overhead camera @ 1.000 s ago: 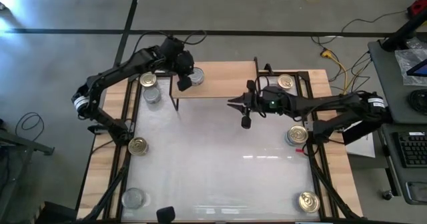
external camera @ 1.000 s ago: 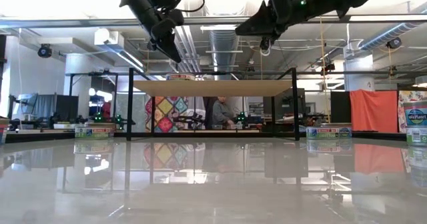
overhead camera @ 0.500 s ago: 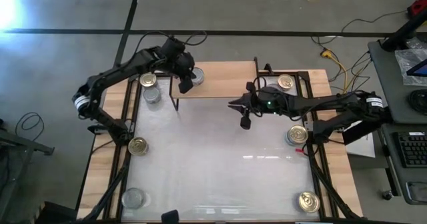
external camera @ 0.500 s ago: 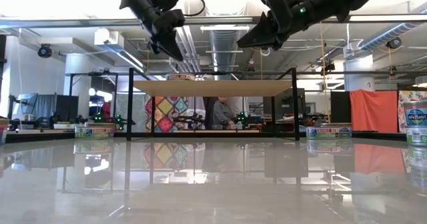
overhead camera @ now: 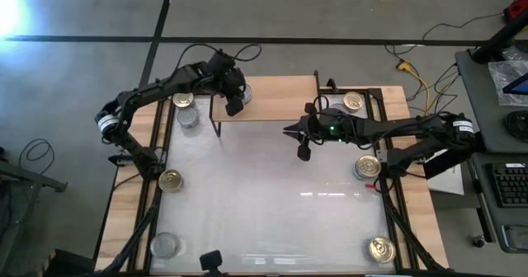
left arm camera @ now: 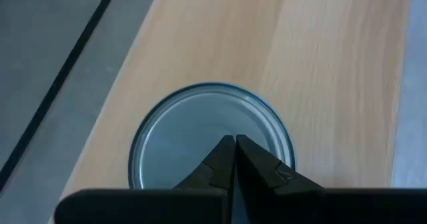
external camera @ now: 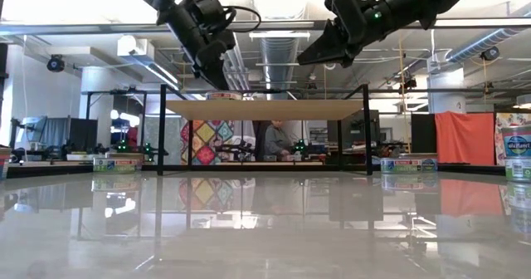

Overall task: Stack canned seafood by type on shelf
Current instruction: Put the green tuna can on the shelf

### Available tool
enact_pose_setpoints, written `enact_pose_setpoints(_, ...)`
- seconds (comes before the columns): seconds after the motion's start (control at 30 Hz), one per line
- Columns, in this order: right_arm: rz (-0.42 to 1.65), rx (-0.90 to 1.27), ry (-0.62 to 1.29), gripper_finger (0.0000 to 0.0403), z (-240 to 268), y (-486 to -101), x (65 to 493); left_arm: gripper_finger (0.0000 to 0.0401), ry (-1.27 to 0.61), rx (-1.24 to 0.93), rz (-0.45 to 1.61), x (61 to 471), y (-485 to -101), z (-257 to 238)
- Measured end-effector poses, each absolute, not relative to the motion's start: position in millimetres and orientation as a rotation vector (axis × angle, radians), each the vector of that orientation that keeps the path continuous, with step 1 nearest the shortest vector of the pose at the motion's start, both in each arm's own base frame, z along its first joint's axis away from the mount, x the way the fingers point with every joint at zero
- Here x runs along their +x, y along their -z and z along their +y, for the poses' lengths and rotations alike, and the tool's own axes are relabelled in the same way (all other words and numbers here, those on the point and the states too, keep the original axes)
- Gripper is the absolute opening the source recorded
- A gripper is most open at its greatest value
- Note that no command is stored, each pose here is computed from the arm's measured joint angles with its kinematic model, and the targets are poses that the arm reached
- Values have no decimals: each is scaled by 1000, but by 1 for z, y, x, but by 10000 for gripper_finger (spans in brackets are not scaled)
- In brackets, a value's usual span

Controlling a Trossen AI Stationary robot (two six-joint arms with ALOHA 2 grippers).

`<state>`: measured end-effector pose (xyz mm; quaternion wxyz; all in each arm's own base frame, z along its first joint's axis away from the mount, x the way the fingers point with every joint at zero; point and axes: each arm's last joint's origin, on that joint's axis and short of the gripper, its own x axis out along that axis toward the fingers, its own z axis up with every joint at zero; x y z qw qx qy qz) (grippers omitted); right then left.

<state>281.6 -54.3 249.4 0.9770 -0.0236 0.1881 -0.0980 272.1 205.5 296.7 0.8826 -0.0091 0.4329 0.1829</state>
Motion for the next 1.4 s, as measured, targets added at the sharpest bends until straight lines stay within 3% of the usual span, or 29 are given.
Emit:
enact_pose_setpoints(0.3, 378, -43, 198, 46, -54, -249, 282, 0, -521, 107, 986, 265, -297, 214)
enact_pose_setpoints(0.93, 380, -19, 203, 43, -54, -249, 281, 0, -555, 139, 931, 266, -299, 223)
enact_pose_setpoints(1.13, 383, -21, 202, 49, -54, -248, 281, 0, -535, 106, 825, 262, -331, 195)
enact_pose_setpoints(1.4, 385, -44, 198, 43, -54, -248, 281, 0, -287, 22, 757, 247, -351, 114)
